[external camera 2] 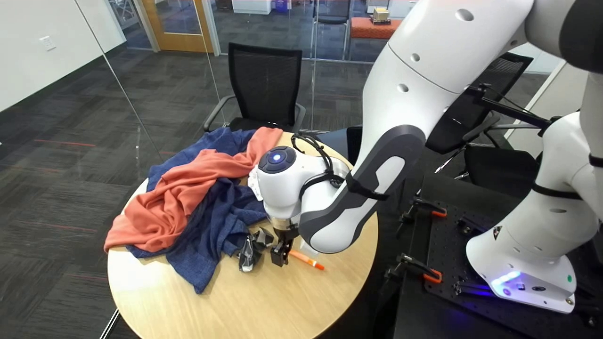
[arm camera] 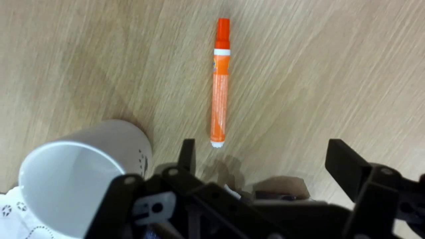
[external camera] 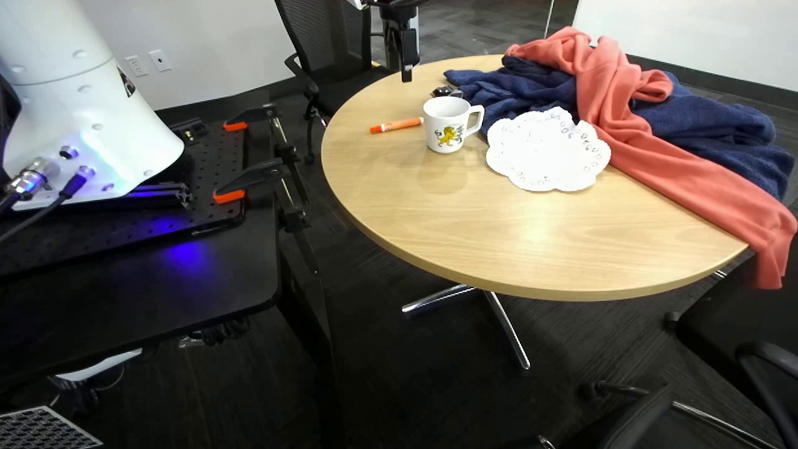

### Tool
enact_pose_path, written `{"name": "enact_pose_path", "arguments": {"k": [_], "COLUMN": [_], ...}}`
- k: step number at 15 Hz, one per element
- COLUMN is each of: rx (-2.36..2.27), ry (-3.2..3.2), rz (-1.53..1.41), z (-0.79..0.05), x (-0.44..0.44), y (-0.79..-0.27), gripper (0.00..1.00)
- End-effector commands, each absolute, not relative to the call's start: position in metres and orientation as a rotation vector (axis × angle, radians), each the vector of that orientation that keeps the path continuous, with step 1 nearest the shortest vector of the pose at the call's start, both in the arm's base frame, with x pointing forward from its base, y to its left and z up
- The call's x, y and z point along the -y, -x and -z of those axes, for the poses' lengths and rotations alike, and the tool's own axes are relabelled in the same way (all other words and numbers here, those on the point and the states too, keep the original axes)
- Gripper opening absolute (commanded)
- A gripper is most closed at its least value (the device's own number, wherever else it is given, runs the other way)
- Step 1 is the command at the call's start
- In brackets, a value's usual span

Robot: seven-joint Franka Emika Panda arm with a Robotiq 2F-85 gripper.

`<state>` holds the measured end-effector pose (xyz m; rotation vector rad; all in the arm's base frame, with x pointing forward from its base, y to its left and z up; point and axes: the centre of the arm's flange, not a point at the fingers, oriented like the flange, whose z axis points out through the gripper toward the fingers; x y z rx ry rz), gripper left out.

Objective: Remove the orange marker from the mug and put it on the table

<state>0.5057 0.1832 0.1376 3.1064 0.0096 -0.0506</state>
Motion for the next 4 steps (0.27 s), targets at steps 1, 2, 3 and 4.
{"name": "enact_pose_path", "arguments": {"k": [1,2,3,4], "rx": [-0.034,-0.010,-0.012,-0.012], "ry": [-3.135,-3.111,-3.112,-3.113], "rz": [0.017,0.038,0.035,0.033], "z": [-0.159,-0.145,-0.147,-0.148], "x": [-0.177,-0.183,-0.183,-0.183], "y": [-0.491,-0.504,-0.502,-0.501], "gripper": [1.00,1.00,1.00,1.00]}}
